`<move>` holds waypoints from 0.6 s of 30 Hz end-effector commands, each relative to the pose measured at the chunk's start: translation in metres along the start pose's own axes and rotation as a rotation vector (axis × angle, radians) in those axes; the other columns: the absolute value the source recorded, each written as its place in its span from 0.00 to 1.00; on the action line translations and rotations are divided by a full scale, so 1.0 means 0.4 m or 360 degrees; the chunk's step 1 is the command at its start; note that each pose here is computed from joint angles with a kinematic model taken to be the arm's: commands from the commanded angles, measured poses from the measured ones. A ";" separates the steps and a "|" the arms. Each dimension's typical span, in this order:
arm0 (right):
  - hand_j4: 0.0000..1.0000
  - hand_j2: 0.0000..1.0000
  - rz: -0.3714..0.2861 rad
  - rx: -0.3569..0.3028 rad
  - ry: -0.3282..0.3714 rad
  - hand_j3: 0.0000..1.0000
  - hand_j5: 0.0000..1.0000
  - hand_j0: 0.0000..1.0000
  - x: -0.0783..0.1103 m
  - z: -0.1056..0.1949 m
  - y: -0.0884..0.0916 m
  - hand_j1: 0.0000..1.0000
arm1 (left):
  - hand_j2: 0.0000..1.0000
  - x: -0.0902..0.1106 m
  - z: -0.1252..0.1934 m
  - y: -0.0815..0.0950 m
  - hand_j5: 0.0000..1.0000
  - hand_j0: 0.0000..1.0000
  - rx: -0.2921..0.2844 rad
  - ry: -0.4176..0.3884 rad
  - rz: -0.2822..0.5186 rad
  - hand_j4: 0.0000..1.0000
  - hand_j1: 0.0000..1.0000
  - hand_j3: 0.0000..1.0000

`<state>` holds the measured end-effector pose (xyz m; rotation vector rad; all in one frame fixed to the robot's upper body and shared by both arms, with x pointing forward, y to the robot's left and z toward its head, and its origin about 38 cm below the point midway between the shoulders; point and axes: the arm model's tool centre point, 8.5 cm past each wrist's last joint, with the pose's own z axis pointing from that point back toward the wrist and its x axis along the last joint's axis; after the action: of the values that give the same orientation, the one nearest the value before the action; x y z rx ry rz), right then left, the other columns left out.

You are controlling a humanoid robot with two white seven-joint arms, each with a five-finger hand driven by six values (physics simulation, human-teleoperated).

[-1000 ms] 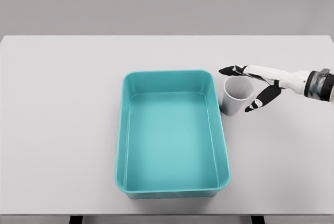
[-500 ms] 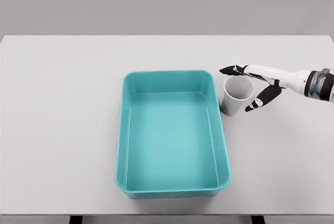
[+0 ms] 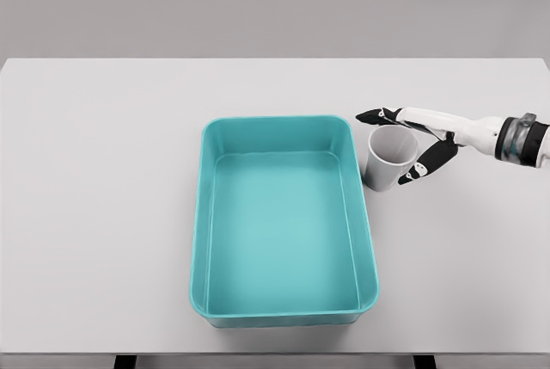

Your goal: Put the paper cup into the basket with your right arm

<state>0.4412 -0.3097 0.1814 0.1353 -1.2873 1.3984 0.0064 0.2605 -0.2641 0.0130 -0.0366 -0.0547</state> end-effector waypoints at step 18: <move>0.76 0.76 0.0049 -0.0014 -0.0067 0.76 0.76 0.76 0.010 0.008 -0.006 0.76 | 1.00 0.001 0.000 0.000 1.00 1.00 -0.0001 -0.0002 0.0000 1.00 1.00 1.00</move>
<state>0.4402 -0.3097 0.1849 0.1365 -1.3203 1.4208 0.0065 0.2605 -0.2641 0.0131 -0.0370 -0.0547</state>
